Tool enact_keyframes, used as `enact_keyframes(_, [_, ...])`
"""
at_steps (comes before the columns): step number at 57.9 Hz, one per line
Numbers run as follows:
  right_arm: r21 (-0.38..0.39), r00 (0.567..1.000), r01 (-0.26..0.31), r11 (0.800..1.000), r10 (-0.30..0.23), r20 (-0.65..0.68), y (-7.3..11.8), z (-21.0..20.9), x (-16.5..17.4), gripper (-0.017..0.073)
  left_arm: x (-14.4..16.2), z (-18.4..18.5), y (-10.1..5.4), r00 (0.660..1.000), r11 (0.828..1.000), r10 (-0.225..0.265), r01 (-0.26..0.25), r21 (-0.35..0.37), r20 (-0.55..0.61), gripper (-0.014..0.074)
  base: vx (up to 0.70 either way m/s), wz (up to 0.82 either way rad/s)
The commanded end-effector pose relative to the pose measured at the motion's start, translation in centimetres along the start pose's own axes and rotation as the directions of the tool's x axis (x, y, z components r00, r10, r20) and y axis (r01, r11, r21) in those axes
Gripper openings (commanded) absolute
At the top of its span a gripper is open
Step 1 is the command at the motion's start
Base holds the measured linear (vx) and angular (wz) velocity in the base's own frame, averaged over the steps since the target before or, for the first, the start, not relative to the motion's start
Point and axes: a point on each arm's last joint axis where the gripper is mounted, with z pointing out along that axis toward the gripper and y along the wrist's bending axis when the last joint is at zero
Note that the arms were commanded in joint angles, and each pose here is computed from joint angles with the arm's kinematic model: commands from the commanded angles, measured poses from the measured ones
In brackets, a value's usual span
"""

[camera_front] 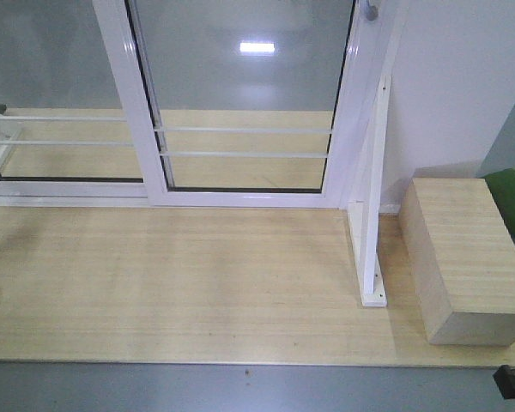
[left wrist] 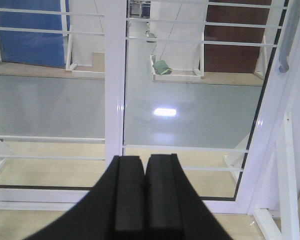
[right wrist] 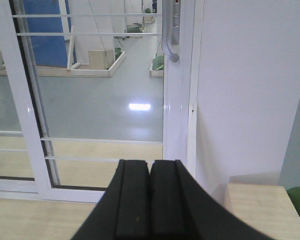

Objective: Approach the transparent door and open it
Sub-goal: 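Stop the base in front of the door near its silver handle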

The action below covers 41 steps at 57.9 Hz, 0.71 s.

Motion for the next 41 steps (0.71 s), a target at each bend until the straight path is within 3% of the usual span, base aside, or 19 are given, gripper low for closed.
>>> enact_keyframes(1, [0.015, 0.996, 0.000, 1.000, -0.001, 0.092, -0.12, -0.12, -0.68, -0.0004, -0.51, -0.02, 0.08, 0.997, 1.000, -0.013, 0.014, -0.005, 0.081, 0.0003, 0.46, -0.06])
enact_keyframes(41, [0.015, 0.996, 0.000, 1.000, -0.001, 0.092, -0.12, -0.12, -0.68, -0.0004, -0.51, -0.02, 0.08, 0.997, 1.000, -0.013, 0.014, -0.005, 0.081, 0.0003, 0.41, -0.05])
